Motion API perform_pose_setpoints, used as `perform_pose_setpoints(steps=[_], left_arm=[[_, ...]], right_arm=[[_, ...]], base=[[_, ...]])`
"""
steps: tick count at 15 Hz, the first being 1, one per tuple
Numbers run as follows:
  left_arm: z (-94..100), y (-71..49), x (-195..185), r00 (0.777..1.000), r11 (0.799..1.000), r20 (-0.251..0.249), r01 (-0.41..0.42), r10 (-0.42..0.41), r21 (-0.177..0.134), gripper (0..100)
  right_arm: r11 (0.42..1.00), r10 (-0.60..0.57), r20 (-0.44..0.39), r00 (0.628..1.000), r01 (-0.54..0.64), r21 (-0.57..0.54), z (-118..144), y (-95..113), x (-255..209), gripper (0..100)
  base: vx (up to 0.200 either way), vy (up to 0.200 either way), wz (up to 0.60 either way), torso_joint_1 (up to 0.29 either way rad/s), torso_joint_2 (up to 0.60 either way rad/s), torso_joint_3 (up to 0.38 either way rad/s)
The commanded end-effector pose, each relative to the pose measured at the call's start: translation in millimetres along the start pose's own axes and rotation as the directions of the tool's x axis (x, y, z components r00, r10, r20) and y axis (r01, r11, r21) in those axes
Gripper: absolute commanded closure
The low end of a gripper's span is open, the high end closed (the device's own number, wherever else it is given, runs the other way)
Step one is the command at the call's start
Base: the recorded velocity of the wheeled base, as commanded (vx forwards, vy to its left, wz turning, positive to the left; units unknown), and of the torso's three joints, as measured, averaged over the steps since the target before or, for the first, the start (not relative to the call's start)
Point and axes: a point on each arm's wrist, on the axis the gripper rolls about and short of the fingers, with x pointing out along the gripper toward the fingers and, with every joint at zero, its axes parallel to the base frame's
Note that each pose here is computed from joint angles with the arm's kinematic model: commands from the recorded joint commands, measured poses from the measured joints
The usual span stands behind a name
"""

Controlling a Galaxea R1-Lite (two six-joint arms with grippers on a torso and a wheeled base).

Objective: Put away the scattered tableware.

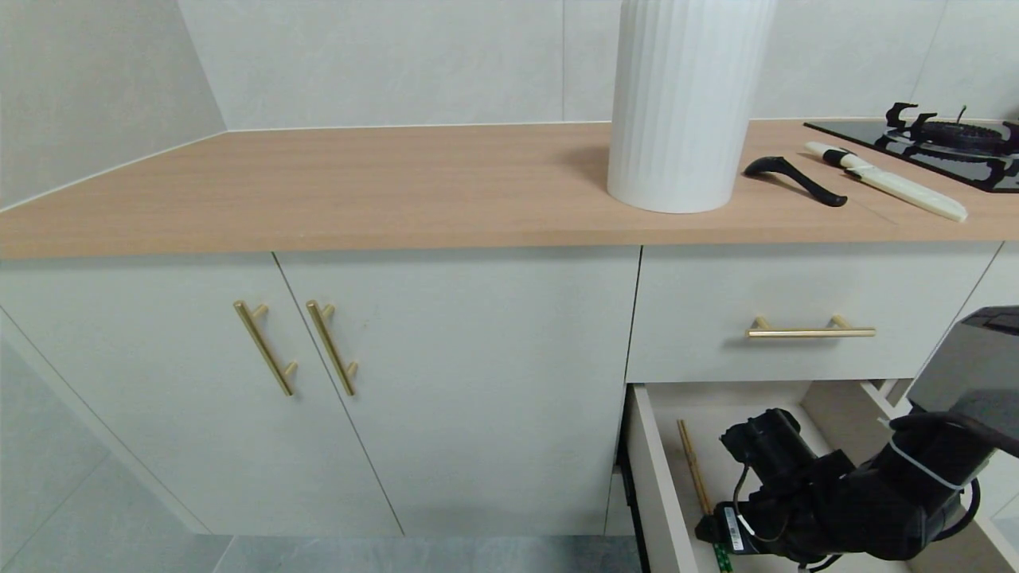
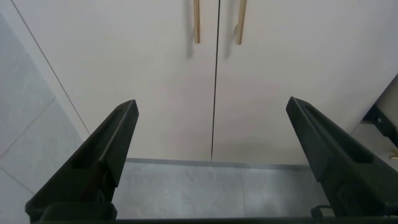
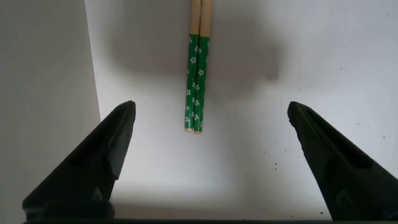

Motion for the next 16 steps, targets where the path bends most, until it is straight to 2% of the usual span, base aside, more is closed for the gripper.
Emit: perform_pose_setpoints(steps=[1,2,4,5,6,8,11,16], left_arm=[[0.1,0.0,0,1.0,1.0,-0.001,-0.001,0.001,0.0,0],[0.1,0.0,0,1.0,1.0,-0.001,-0.001,0.001,0.0,0],[0.1,0.0,0,1.0,1.0,-0.001,-0.001,0.001,0.0,0],[0.1,0.0,0,1.0,1.0,-0.001,-0.001,0.001,0.0,0],[0.1,0.0,0,1.0,1.0,-0.001,-0.001,0.001,0.0,0],[0.1,0.0,0,1.0,1.0,-0.001,-0.001,0.001,0.0,0],[0.1,0.0,0,1.0,1.0,-0.001,-0.001,0.001,0.0,0],[0.1,0.0,0,1.0,1.0,-0.001,-0.001,0.001,0.0,0]], right_arm=[[0.998,0.062,0.174,0.983,-0.065,0.017,20,-2,-55,0],[0.997,0.077,0.214,0.974,-0.082,0.016,22,-5,-84,0],[0.995,0.091,0.244,0.965,-0.098,0.016,27,-15,-148,0],[0.995,0.093,0.245,0.965,-0.1,0.015,26,-17,-158,0],[0.994,0.101,0.268,0.958,-0.109,0.013,22,-25,-201,0],[0.993,0.117,0.321,0.94,-0.121,-0.007,15,-34,-238,0],[0.993,0.109,0.362,0.926,-0.115,-0.006,8,-43,-269,0],[0.997,0.065,0.37,0.927,-0.071,0.003,9,-47,-269,0]], base=[[0.0,0.0,0.0,0.0,0.0,0.0],[0.0,0.0,0.0,0.0,0.0,0.0],[0.0,0.0,0.0,0.0,0.0,0.0],[0.0,0.0,0.0,0.0,0.0,0.0],[0.0,0.0,0.0,0.0,0.0,0.0],[0.0,0.0,0.0,0.0,0.0,0.0],[0.0,0.0,0.0,0.0,0.0,0.0],[0.0,0.0,0.0,0.0,0.0,0.0]])
